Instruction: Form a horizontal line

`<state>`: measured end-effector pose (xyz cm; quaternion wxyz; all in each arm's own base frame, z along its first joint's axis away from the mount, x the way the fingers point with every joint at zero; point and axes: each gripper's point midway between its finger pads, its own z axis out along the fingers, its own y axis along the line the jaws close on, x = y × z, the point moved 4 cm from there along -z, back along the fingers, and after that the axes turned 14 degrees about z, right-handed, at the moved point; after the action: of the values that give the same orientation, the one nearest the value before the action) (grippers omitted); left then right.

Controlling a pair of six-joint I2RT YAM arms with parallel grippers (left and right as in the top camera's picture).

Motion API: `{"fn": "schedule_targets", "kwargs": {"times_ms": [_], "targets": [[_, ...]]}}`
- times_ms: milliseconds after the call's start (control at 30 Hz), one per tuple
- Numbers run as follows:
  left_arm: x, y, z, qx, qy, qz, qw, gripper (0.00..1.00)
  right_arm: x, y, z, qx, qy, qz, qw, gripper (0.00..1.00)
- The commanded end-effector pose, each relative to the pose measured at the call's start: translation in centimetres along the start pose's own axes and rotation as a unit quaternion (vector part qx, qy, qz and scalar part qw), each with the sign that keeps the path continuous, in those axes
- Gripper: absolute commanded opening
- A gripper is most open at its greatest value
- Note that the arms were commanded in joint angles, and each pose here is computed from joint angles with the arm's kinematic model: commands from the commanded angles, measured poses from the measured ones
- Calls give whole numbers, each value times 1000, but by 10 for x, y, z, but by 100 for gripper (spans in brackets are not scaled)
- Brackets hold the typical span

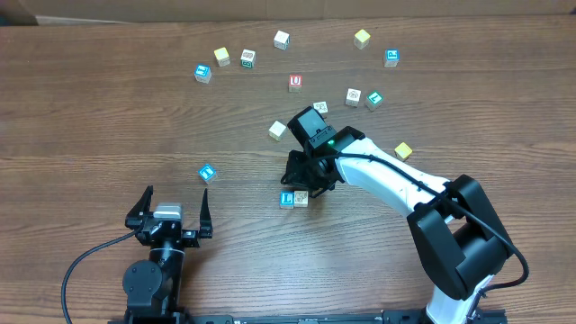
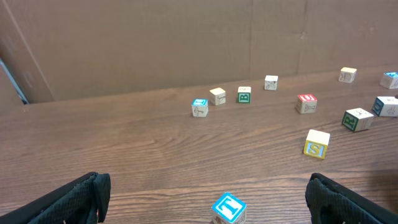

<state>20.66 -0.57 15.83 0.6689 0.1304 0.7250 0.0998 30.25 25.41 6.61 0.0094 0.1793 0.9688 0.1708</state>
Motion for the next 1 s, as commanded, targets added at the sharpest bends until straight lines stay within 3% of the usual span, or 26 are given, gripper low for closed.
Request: {"fn": "schedule_targets", "kwargs": {"times_ms": [0, 967], "targets": [[0, 1, 0, -5, -1, 9, 1000, 99, 1, 0, -7, 0, -7, 0, 1000, 4], [0, 1, 0, -6, -1, 9, 1000, 100, 10, -5, -7, 10, 21, 5, 1000, 5]]}}
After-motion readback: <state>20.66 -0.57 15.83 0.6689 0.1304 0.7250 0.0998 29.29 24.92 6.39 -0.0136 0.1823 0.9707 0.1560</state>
